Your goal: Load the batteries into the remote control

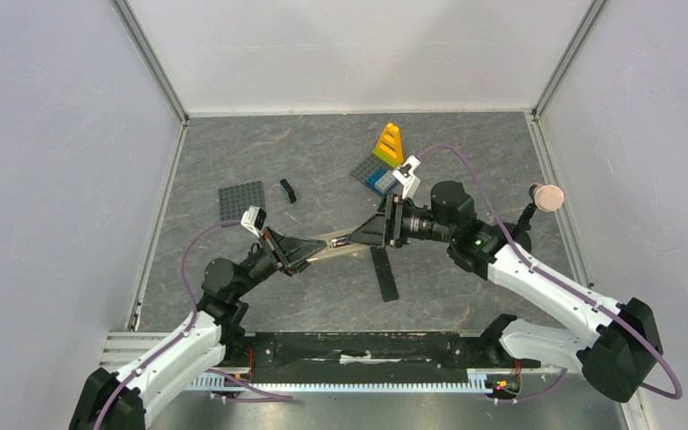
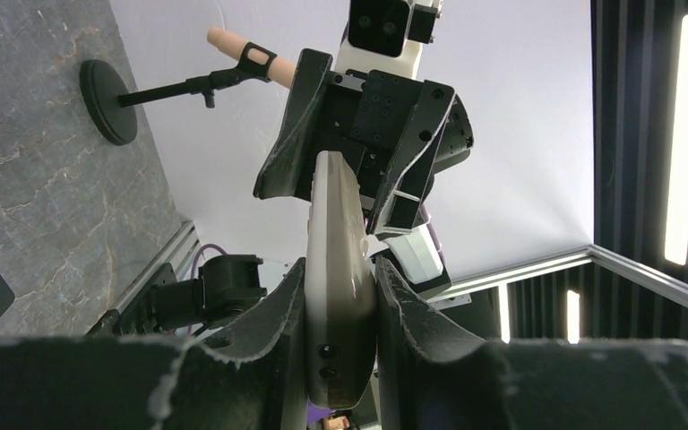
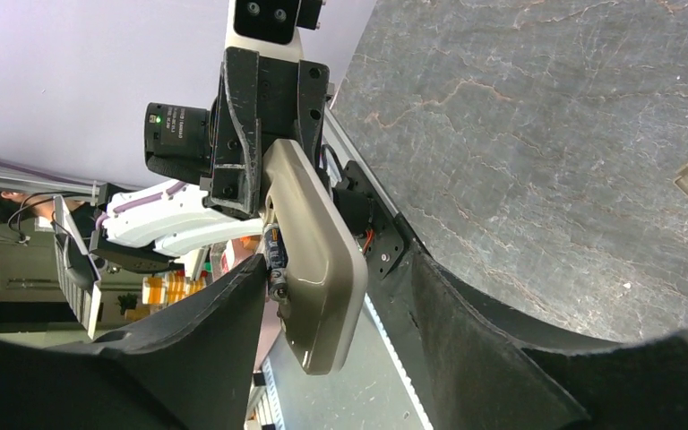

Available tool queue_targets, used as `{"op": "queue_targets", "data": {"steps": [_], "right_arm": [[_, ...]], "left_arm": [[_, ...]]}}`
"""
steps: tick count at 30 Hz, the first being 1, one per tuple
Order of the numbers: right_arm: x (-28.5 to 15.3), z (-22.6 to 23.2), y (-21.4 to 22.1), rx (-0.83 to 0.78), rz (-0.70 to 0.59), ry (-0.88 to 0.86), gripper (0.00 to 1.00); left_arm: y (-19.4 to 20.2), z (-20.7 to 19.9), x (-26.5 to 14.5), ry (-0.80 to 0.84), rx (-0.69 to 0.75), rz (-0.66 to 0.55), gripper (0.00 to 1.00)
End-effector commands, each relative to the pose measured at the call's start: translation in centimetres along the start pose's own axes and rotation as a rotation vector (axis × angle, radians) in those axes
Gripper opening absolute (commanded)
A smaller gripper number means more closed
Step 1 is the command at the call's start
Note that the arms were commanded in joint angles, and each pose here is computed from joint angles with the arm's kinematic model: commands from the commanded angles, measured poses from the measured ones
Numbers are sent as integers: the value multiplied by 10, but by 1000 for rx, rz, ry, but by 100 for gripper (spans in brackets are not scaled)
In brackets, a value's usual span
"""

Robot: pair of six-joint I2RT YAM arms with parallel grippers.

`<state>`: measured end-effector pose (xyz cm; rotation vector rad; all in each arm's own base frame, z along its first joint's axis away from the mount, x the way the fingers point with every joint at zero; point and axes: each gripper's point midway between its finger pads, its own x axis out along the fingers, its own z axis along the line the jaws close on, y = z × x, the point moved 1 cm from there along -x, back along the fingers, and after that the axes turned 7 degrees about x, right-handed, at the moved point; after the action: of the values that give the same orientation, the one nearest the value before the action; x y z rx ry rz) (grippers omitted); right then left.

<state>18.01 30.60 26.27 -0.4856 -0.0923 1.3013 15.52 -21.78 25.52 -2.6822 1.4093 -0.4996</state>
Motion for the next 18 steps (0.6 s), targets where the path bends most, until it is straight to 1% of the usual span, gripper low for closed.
{"op": "queue_targets", "data": {"steps": [1, 11, 18], "right_arm": [[4, -1, 4, -34, 17, -4, 61], [10, -21, 7, -38, 18, 80, 54], [16, -25, 13, -32, 28, 81, 50]], "left_arm": [[-1, -28, 2, 98, 57, 10, 2], [1, -30, 2, 108, 71, 21, 2], [4, -35, 2, 128, 89, 39, 2]]}}
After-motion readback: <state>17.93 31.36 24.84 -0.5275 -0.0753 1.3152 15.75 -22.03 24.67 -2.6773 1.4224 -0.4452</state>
